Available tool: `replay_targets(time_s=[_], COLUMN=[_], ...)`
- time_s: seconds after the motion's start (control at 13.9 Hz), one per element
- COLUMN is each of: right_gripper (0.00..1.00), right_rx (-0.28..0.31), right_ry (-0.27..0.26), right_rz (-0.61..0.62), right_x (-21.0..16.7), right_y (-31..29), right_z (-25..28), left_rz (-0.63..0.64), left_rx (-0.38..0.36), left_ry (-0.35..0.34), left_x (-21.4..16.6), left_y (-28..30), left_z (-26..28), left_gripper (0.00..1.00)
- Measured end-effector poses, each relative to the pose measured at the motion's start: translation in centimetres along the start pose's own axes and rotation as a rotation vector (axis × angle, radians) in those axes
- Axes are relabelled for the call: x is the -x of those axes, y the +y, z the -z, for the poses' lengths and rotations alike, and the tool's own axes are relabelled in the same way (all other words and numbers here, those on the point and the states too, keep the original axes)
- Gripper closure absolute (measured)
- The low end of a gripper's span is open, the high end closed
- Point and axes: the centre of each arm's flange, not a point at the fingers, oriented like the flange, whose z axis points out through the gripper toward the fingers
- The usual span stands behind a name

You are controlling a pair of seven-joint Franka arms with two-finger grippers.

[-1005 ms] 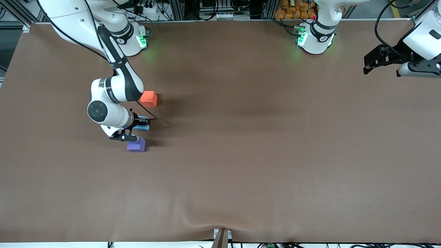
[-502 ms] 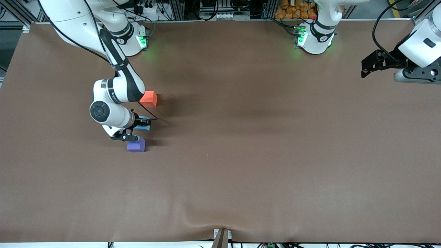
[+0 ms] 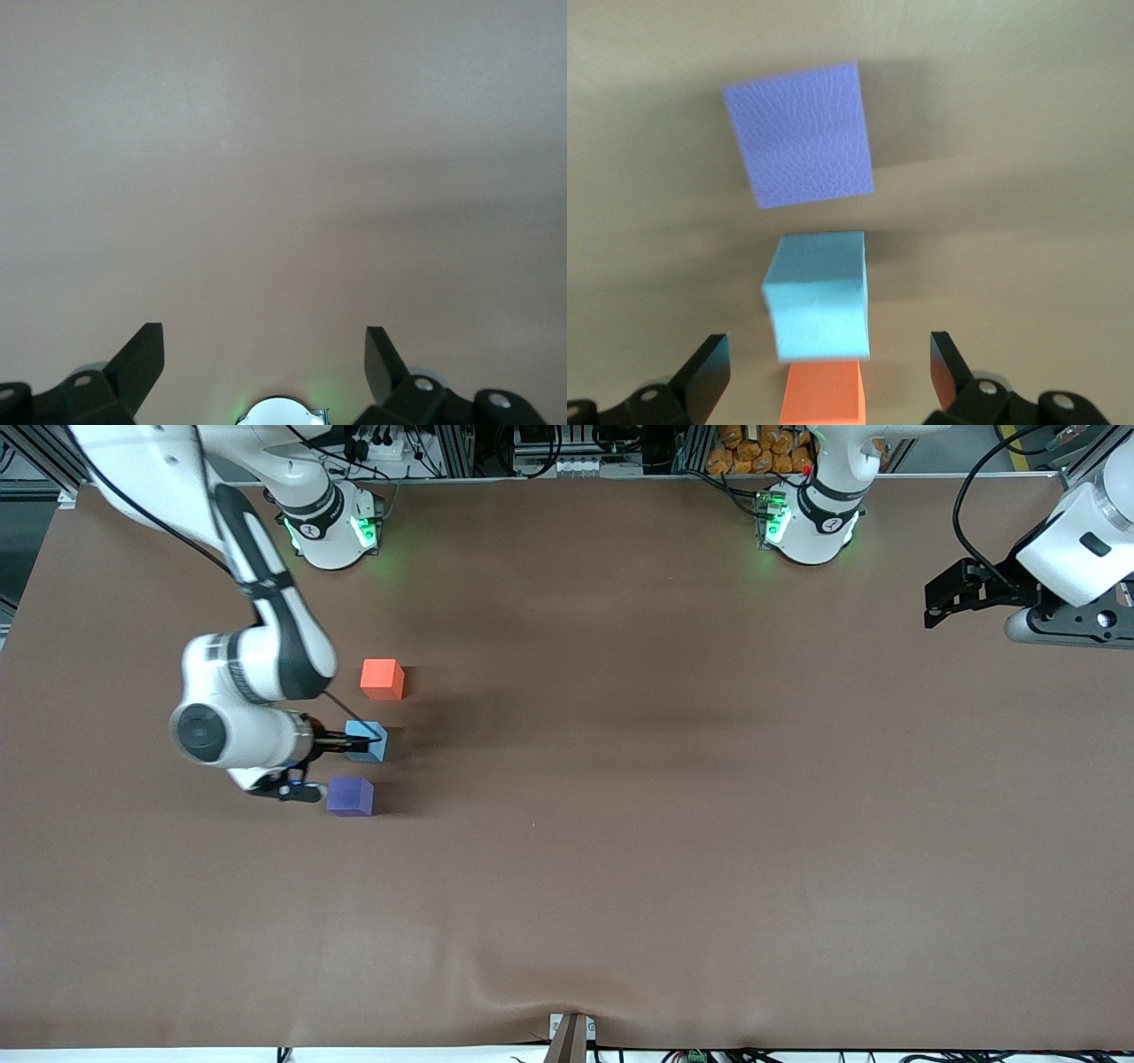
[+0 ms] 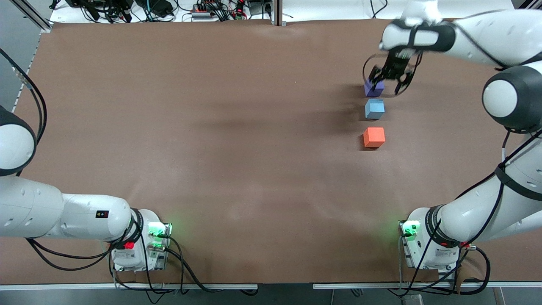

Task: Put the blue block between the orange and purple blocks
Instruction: 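Open the right gripper and withdraw it from the cubes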

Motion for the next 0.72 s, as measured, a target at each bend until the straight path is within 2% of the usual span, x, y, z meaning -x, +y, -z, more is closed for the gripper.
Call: replay_targets(time_s=[0.14, 0.29, 0.65, 0.72], right_gripper=[0.0, 0.0, 0.0, 0.0], right_rx=[-0.013, -0.033, -0.067, -0.073], right_ry=[0.013, 0.076, 0.116, 0.102], right_rz=[0.021, 0.032, -0.034, -0.037], right_x=[0.2, 0.8, 3.2, 3.9], right_y=[-0.8, -1.0, 5.2, 5.7], right_z=[8.2, 15.6, 26.5, 27.5], left_rz=[-0.009, -0.019, -0.02, -0.02], left_rx=[-0.018, -0.022, -0.022, -0.022], left_ry=[-0.004, -0.007, -0.005, -0.005], left_x=[0.1, 0.1, 0.2, 0.2], left_y=[0.1, 0.6, 0.7, 0.7], left_z=[0.0, 0.0, 0.1, 0.1], left_gripper=[0.0, 0.0, 0.0, 0.0])
